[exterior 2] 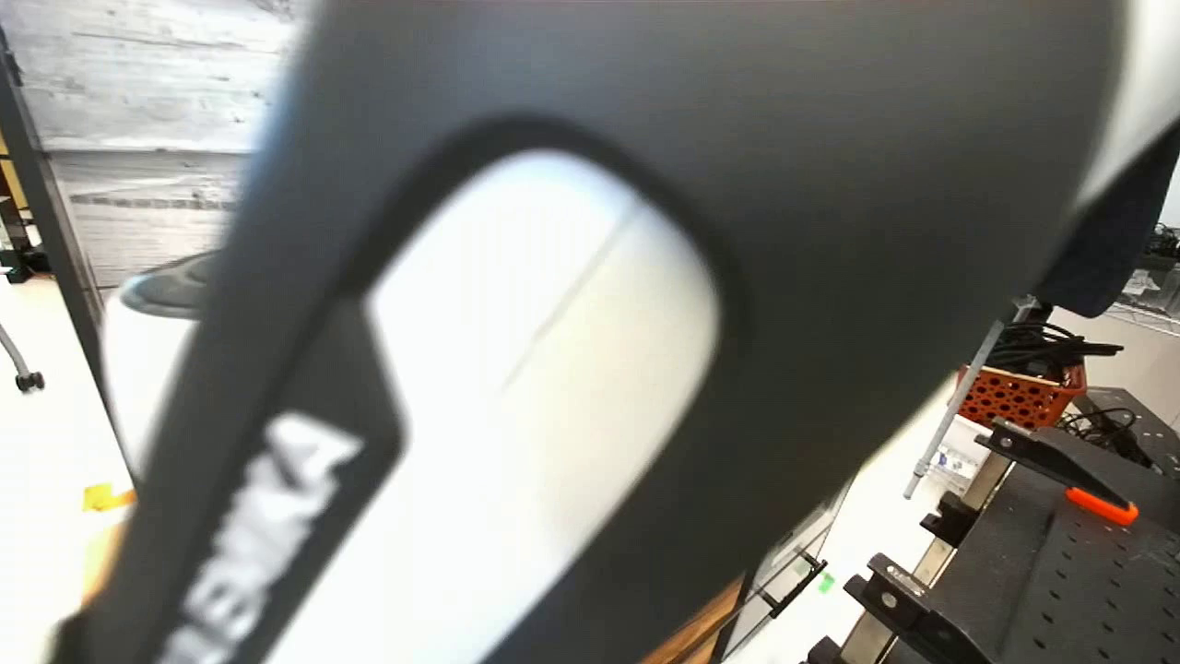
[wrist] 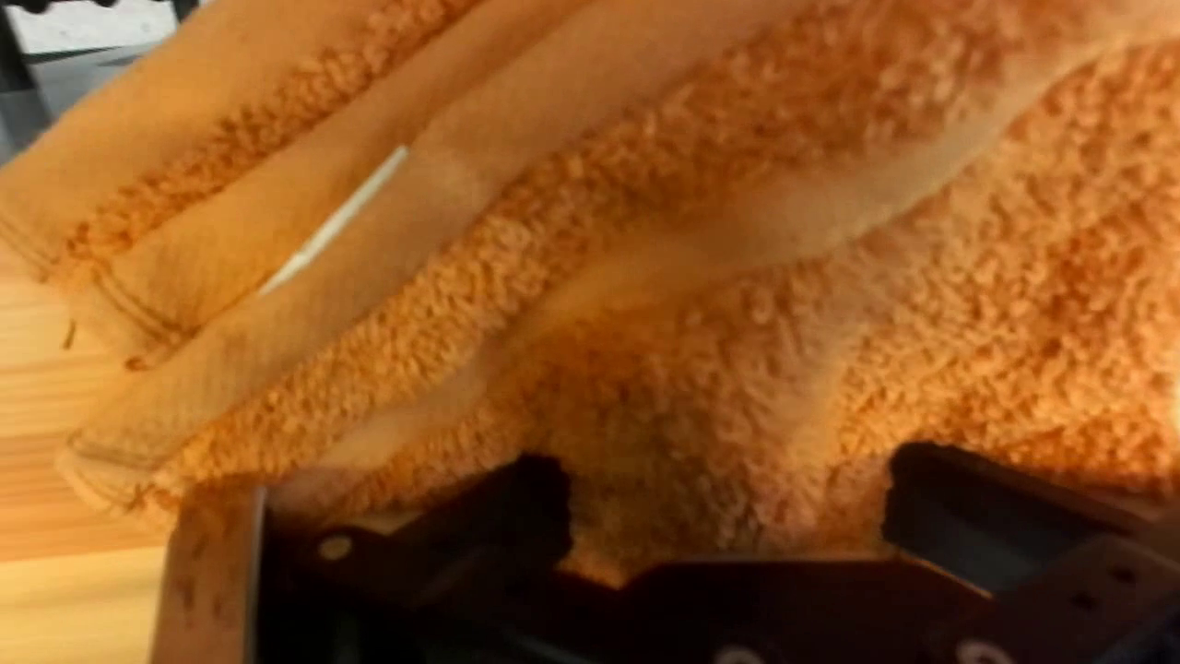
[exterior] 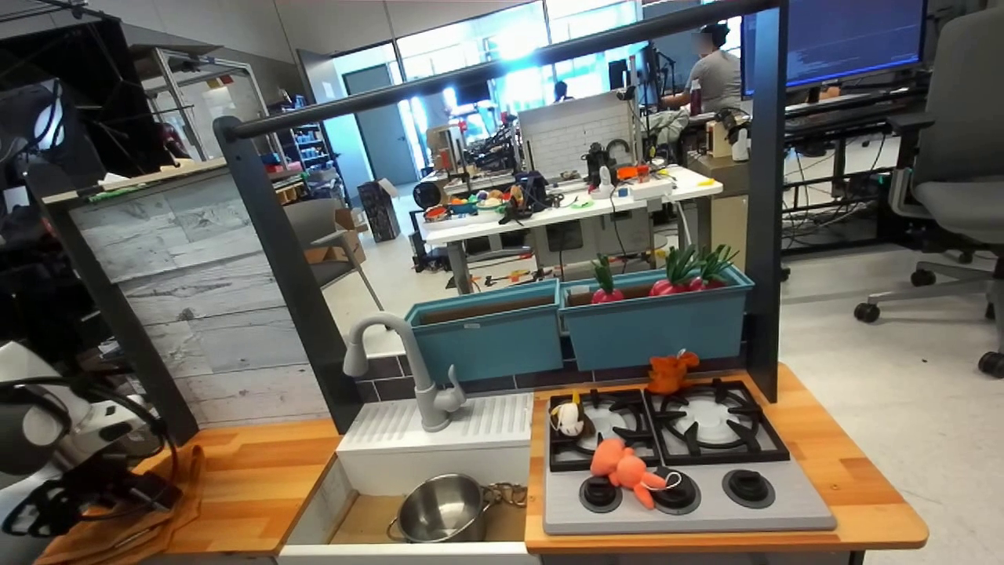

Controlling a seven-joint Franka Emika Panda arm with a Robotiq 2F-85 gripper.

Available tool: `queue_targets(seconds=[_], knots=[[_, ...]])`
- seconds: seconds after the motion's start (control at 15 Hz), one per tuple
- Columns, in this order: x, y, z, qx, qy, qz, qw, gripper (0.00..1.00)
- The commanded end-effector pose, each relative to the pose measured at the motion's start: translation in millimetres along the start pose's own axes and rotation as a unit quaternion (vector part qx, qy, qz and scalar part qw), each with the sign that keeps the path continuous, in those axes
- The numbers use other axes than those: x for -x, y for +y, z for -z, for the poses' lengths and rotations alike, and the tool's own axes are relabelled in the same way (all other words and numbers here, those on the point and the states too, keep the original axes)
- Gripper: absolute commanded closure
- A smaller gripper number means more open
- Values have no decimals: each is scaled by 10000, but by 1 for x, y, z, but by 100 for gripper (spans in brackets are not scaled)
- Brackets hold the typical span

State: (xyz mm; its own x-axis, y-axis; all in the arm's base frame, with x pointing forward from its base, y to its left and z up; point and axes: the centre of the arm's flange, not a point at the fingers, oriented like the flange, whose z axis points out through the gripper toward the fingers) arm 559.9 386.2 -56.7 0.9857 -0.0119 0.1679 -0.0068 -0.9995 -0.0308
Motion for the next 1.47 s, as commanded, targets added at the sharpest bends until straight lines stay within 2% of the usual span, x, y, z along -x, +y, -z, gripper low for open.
queue_targets(seconds=[0.0,0.2,0.33,0.4,0.47,0.73,1.0,1.13,1.4], knots=[[3,94,-12,623,-142,-727,9953,0],[-3,157,-18,1015,-256,-1289,9861,0],[-3,156,-19,1008,-353,-1161,9875,0],[6,141,-22,925,-549,-979,9894,0],[13,127,-25,877,-571,-745,9917,0],[33,47,-32,533,-488,249,9971,0],[52,-33,-33,295,-372,602,9971,0],[44,-31,-29,320,-377,581,9971,0],[26,64,-14,597,-654,-292,9956,0]])
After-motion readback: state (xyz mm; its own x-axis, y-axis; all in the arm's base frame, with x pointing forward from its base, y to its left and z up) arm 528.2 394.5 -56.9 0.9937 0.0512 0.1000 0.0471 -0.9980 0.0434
